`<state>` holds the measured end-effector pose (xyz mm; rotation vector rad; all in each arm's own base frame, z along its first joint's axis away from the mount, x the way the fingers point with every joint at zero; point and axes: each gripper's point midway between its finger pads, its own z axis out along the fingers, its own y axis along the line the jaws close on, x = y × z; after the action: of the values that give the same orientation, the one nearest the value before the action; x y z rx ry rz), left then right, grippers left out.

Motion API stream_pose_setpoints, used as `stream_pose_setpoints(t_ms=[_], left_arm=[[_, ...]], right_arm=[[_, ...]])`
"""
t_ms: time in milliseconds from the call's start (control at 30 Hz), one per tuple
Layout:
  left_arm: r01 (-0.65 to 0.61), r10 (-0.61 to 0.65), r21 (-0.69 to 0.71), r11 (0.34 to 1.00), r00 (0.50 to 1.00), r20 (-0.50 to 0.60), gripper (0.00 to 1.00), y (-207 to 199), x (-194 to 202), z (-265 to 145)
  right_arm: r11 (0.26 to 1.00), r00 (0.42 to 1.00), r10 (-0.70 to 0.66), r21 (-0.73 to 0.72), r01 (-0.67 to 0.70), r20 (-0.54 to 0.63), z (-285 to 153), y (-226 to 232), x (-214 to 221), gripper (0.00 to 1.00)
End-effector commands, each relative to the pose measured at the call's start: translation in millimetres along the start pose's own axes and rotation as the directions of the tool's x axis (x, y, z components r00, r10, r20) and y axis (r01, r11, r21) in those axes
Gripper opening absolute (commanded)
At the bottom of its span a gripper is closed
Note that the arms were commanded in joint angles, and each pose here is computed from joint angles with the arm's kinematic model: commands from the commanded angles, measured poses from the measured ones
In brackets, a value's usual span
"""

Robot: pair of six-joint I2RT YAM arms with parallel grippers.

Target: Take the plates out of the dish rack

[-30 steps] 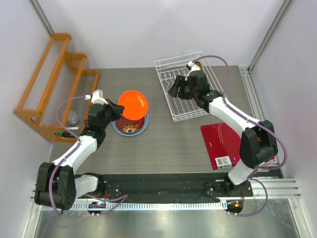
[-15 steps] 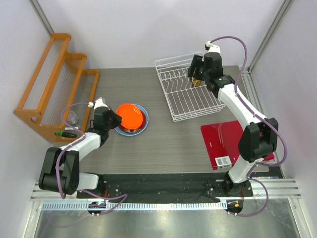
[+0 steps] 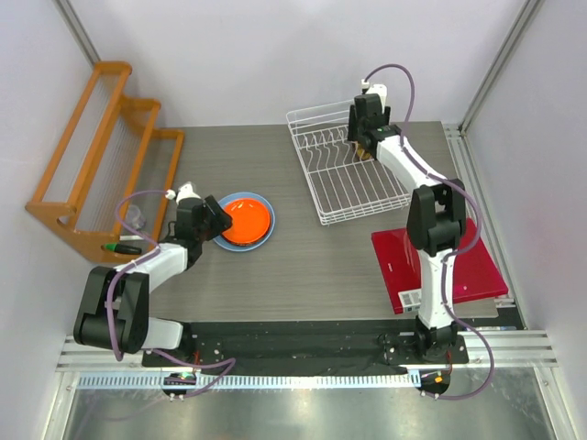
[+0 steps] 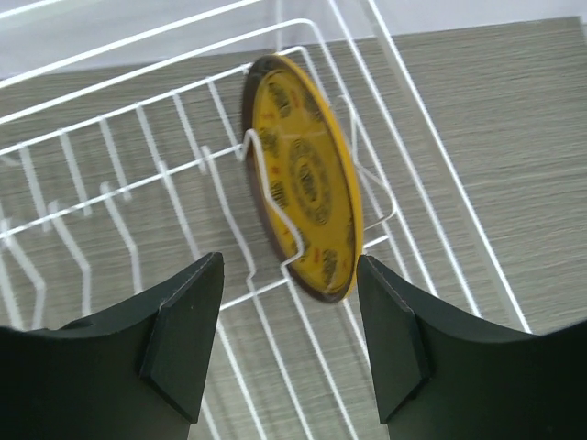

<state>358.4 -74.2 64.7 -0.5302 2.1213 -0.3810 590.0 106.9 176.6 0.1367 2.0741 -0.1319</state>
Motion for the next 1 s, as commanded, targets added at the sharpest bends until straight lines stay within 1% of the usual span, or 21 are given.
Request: stream_pose_setpoints(t_ms=[0, 67, 200, 467, 500, 567, 667, 733, 767, 800, 900, 967], left_arm=[[-0.021, 0.019, 0.034, 0.999, 0.999, 0.045, 0.73, -15, -23, -1], [-0.028, 0.027, 0.039, 0.999, 0.999, 0.044, 0.77, -17, -25, -1], [-0.040, 0.038, 0.039, 0.998, 0.998, 0.057, 0.85, -19, -30, -6], [-0.054, 0.045, 0.098, 0.994, 0.995, 0.086, 0.91, -36, -45, -21], [-0.059, 0.048, 0.107, 0.993, 0.994, 0.095, 0.93, -38, -49, -24], [-0.068, 0.057, 0.107, 0.992, 0.993, 0.103, 0.93, -39, -51, -27], [-0.073, 0.059, 0.118, 0.990, 0.992, 0.116, 0.95, -42, -56, -31], [-0.074, 0.058, 0.125, 0.989, 0.991, 0.120, 0.95, -44, -57, -33], [-0.074, 0.058, 0.129, 0.989, 0.991, 0.119, 0.95, -45, -58, -34], [-0.076, 0.060, 0.131, 0.989, 0.991, 0.120, 0.96, -46, -58, -34], [-0.077, 0.060, 0.136, 0.988, 0.991, 0.121, 0.96, -48, -60, -34], [-0.075, 0.059, 0.137, 0.988, 0.991, 0.118, 0.96, -48, -59, -33]], right_arm=[[0.992, 0.993, -0.048, 0.121, 0.035, 0.104, -4, -23, -48, 0.66], [0.986, 0.992, -0.070, 0.157, 0.053, 0.104, -2, -29, -48, 0.65], [0.984, 0.993, -0.086, 0.165, 0.072, 0.083, 12, -32, -42, 0.66], [0.983, 0.995, -0.094, 0.160, 0.086, 0.042, 38, -34, -22, 0.65], [0.984, 0.995, -0.095, 0.155, 0.087, 0.041, 40, -34, -22, 0.63], [0.984, 0.995, -0.097, 0.152, 0.091, 0.033, 45, -34, -18, 0.61], [0.985, 0.994, -0.104, 0.139, 0.100, 0.024, 48, -32, -14, 0.49], [0.986, 0.994, -0.104, 0.131, 0.100, 0.022, 50, -31, -13, 0.35], [0.986, 0.994, -0.106, 0.128, 0.103, 0.019, 50, -30, -13, 0.26], [0.987, 0.995, -0.101, 0.127, 0.098, 0.022, 49, -29, -14, 0.22], [0.988, 0.994, -0.103, 0.115, 0.100, 0.024, 48, -27, -16, 0.01], [0.988, 0.993, -0.112, 0.114, 0.108, 0.025, 45, -27, -18, 0.01]])
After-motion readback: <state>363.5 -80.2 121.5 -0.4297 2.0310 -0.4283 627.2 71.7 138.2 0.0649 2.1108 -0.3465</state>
